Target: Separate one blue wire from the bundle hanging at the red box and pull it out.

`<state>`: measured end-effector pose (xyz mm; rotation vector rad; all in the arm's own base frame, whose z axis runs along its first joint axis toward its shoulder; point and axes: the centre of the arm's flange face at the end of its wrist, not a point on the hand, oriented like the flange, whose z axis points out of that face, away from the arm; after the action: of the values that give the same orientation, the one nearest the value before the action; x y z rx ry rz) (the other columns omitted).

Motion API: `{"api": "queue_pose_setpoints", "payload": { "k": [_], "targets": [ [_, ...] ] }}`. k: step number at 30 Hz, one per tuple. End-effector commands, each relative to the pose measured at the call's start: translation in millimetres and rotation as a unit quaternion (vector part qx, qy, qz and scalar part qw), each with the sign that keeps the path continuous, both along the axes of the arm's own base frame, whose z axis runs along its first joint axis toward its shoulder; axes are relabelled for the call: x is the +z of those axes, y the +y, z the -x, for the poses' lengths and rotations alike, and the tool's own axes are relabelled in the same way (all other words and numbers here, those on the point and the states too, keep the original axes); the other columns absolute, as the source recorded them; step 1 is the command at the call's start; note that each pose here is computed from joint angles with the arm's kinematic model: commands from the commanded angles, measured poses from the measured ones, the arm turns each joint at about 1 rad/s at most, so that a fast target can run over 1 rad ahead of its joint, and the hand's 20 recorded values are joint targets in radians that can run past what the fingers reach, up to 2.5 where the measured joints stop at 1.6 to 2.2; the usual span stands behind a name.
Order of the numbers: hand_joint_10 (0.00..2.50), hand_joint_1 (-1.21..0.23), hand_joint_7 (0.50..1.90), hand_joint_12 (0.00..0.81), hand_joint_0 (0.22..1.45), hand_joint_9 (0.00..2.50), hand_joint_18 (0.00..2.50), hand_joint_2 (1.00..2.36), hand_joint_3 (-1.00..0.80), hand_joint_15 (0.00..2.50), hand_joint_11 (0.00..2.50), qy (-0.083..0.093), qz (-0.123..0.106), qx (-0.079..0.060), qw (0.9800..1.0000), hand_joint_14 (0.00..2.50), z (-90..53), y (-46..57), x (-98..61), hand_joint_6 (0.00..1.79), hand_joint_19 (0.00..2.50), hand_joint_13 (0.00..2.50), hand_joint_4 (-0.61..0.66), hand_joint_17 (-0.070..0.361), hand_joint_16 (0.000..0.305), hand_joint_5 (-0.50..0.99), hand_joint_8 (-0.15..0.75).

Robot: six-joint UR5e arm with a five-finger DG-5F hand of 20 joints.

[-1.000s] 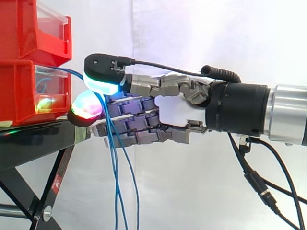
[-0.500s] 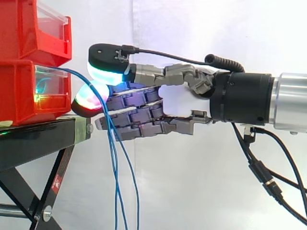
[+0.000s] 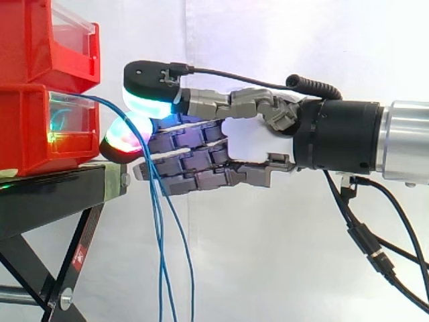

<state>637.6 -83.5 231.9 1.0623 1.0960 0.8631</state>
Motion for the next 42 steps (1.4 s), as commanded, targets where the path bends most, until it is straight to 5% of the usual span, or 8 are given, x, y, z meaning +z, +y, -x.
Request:
{"api": "queue_pose_setpoints", "payload": {
  "k": [1, 18, 42],
  "targets": [
    [0.0, -0.63, 1.29, 0.316, 0.61, 0.09, 0.15, 1.01, -0.41, 0.06, 0.0, -0.003, 0.005, 0.0, 1.0, 0.0, -1.0, 2.0, 0.7, 0.55, 0.15, 0.11, 0.28, 0.136, 0.06, -0.18, 0.175],
    [0.0, -0.65, 1.3, 0.318, 0.6, 0.08, 0.15, 1.01, -0.43, 0.05, 0.0, -0.005, 0.037, -0.002, 0.9993, 0.0, -4.2, 9.6, 1.3, 0.54, 0.14, 0.1, 0.27, 0.136, 0.061, -0.18, 0.173],
    [0.0, -0.63, 1.31, 0.318, 0.6, 0.08, 0.15, 1.01, -0.42, 0.06, 0.0, 0.0, 0.02, -0.001, 0.9998, 0.0, -4.5, 5.1, -9.5, 0.54, 0.15, 0.1, 0.28, 0.136, 0.06, -0.18, 0.173]
  ]
}}
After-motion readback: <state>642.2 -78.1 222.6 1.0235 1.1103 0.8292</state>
